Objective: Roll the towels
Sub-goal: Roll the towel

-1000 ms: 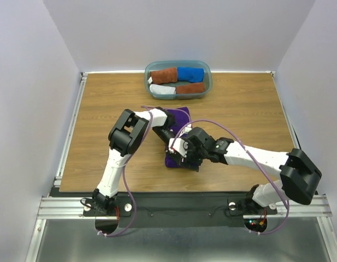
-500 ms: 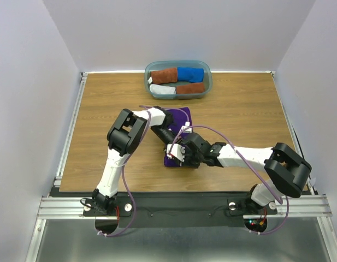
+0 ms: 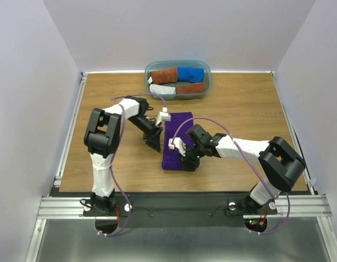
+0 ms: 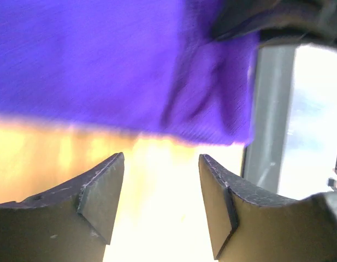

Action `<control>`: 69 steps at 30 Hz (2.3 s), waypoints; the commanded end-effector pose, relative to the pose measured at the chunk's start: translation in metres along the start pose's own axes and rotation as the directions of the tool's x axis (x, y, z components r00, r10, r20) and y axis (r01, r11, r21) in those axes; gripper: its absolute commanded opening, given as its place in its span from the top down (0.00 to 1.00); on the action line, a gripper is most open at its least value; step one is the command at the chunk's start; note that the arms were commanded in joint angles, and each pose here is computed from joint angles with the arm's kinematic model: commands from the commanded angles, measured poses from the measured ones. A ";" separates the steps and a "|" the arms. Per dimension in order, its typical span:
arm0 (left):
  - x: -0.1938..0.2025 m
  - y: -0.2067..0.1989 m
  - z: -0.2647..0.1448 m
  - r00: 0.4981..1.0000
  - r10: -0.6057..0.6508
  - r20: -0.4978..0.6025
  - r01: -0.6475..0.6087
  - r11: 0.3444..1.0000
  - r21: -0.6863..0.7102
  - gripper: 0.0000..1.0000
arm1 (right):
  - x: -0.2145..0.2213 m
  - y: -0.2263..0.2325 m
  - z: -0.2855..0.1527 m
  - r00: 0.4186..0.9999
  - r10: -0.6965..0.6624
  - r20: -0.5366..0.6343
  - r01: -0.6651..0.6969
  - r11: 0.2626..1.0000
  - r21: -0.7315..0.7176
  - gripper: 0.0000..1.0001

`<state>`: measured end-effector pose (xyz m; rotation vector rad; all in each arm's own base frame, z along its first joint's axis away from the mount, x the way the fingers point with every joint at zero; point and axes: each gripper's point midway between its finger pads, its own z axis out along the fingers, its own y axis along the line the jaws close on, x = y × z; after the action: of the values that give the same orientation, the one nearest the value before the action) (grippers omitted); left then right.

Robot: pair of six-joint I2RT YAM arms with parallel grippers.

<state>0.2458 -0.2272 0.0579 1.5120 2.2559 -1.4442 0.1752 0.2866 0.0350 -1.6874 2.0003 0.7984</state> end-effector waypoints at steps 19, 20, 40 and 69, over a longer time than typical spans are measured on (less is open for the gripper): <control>-0.013 -0.074 -0.012 0.675 0.697 -0.241 -0.646 0.401 -0.650 0.04 | -0.004 0.006 0.006 0.794 0.588 -0.156 -0.578 0.651 -0.492 0.98; -0.014 -0.075 -0.004 0.654 0.710 -0.260 -0.665 0.376 -0.645 0.04 | -0.003 0.005 0.006 0.789 0.593 -0.160 -0.584 0.644 -0.495 0.98; 0.008 -0.042 0.077 0.440 0.737 -0.514 -0.854 0.165 -0.494 0.28 | 0.014 -0.008 0.018 0.740 0.616 -0.271 -0.651 0.553 -0.520 0.92; 0.037 -0.060 0.098 0.857 0.416 -0.306 -0.451 0.891 -0.053 0.64 | -0.044 -0.127 -0.198 0.833 0.471 0.291 -0.492 0.871 0.000 0.03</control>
<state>0.1776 -0.3057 0.0383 2.0942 1.6329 -0.6988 0.3377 0.1832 0.1767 -0.8822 2.2811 1.1536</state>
